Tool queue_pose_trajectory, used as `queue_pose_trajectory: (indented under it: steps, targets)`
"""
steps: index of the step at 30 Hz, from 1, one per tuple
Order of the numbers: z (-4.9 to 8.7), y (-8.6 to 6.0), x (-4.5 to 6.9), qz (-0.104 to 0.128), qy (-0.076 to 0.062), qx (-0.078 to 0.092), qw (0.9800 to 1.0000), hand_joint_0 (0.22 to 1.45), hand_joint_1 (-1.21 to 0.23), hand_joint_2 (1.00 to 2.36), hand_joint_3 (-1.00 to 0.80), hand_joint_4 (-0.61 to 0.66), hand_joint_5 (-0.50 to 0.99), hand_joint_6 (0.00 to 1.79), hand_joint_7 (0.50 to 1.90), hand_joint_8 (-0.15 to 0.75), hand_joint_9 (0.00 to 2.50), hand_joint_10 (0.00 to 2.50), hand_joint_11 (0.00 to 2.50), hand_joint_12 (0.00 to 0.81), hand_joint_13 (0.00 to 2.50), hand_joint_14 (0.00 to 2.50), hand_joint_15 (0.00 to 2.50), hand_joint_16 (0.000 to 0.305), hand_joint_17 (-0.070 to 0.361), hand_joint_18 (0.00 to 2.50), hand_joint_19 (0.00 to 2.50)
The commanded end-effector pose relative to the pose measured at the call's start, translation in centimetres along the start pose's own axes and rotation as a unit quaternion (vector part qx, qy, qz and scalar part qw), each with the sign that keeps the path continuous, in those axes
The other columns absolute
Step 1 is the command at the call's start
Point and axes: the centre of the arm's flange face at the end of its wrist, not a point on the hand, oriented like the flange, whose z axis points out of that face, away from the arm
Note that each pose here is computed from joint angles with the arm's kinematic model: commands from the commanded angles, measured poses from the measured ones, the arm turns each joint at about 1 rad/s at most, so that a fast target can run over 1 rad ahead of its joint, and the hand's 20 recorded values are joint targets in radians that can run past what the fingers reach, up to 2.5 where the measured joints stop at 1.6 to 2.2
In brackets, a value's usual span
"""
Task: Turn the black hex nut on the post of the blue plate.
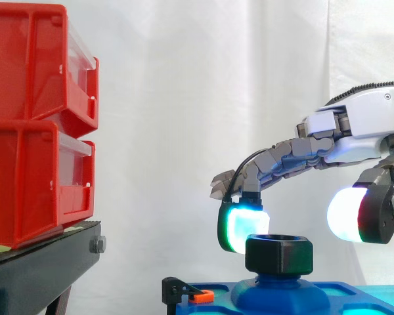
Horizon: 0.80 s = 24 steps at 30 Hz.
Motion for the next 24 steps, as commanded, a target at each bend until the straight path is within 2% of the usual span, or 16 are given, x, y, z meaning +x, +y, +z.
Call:
queue_pose_trajectory:
  steps: [1, 8, 16, 24]
  targets:
    - [-0.1, 0.0, 0.0, 0.0, 0.003, -0.001, 1.0, 0.33, -0.42, 1.0, -0.5, 0.35, -0.19, 0.5, 0.96, 0.238, 0.23, 0.0, 0.14, 0.382, 0.13, 0.0, 0.02, 0.058, 0.132, 0.21, 0.21]
    - [-0.6, 0.0, 0.1, 0.001, 0.019, -0.005, 0.9998, 0.34, -0.42, 1.0, -0.5, 0.35, -0.19, 0.5, 0.96, 0.235, 0.23, 0.0, 0.13, 0.379, 0.13, 0.0, 0.02, 0.058, 0.13, 0.21, 0.21]
    - [-1.0, -0.2, -0.2, -0.018, 0.023, -0.007, 0.9995, 0.34, -0.42, 1.0, -0.5, 0.35, -0.19, 0.5, 0.96, 0.234, 0.23, 0.0, 0.13, 0.378, 0.13, 0.0, 0.02, 0.057, 0.129, 0.2, 0.21]
    - [-1.1, -0.4, -0.3, -0.018, 0.022, -0.006, 0.9996, 0.34, -0.41, 1.0, -0.5, 0.35, -0.18, 0.5, 0.96, 0.232, 0.23, 0.0, 0.14, 0.377, 0.13, 0.0, 0.02, 0.057, 0.129, 0.2, 0.21]
